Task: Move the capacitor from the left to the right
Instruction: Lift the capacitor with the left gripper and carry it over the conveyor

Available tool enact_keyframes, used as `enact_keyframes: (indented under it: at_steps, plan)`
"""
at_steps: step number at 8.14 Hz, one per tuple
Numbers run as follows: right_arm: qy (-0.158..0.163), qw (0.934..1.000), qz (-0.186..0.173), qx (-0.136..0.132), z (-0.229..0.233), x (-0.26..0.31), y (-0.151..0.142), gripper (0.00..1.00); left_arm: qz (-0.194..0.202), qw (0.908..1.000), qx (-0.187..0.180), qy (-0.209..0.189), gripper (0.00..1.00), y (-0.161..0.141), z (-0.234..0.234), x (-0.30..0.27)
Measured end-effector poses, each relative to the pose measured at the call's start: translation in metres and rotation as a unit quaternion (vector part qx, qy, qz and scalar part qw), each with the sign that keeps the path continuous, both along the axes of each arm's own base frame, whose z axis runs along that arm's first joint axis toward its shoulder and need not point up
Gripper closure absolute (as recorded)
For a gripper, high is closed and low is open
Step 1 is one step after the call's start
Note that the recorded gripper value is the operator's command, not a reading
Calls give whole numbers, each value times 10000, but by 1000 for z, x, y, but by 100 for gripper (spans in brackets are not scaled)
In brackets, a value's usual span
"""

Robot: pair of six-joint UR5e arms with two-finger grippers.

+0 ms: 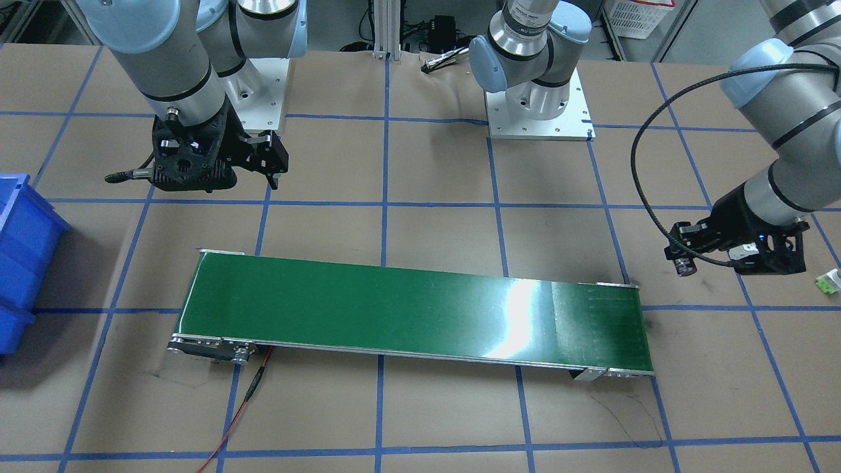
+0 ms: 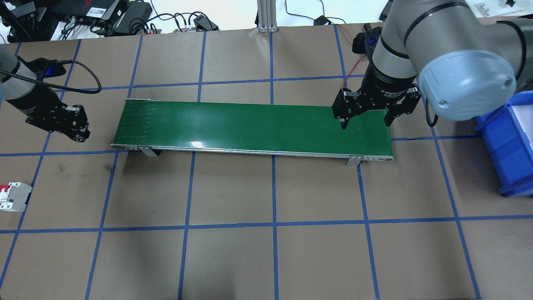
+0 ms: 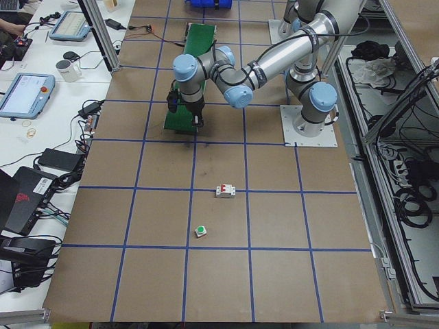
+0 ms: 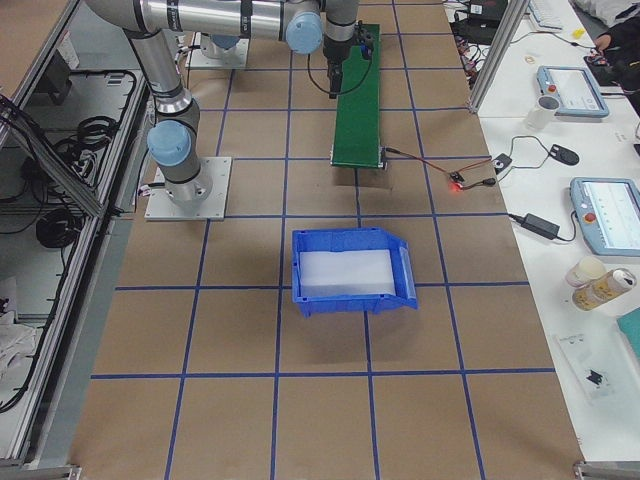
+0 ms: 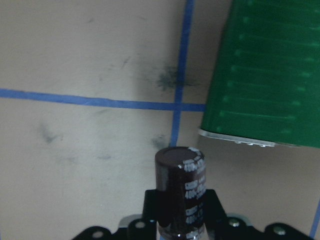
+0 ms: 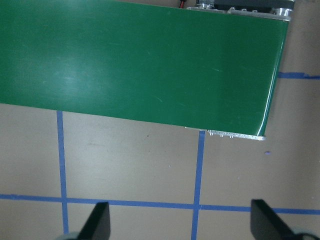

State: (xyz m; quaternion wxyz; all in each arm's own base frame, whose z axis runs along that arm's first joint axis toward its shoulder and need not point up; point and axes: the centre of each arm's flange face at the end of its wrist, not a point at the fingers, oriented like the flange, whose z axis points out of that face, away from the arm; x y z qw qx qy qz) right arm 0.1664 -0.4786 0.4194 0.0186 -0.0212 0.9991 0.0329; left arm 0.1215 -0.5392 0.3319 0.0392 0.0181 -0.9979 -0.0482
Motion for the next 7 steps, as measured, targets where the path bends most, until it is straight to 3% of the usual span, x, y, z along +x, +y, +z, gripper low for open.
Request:
enact_keyframes:
  at_steps: [4, 7]
  plan:
    - [98, 9996, -77, -246, -36, -9, -41, 0, -1007, 9949, 10, 102, 100, -18, -14, -66]
    - [233, 9996, -161, -8, -73, -34, -65, 0, -926, 9957, 58, 62, 100, -44, -24, -86]
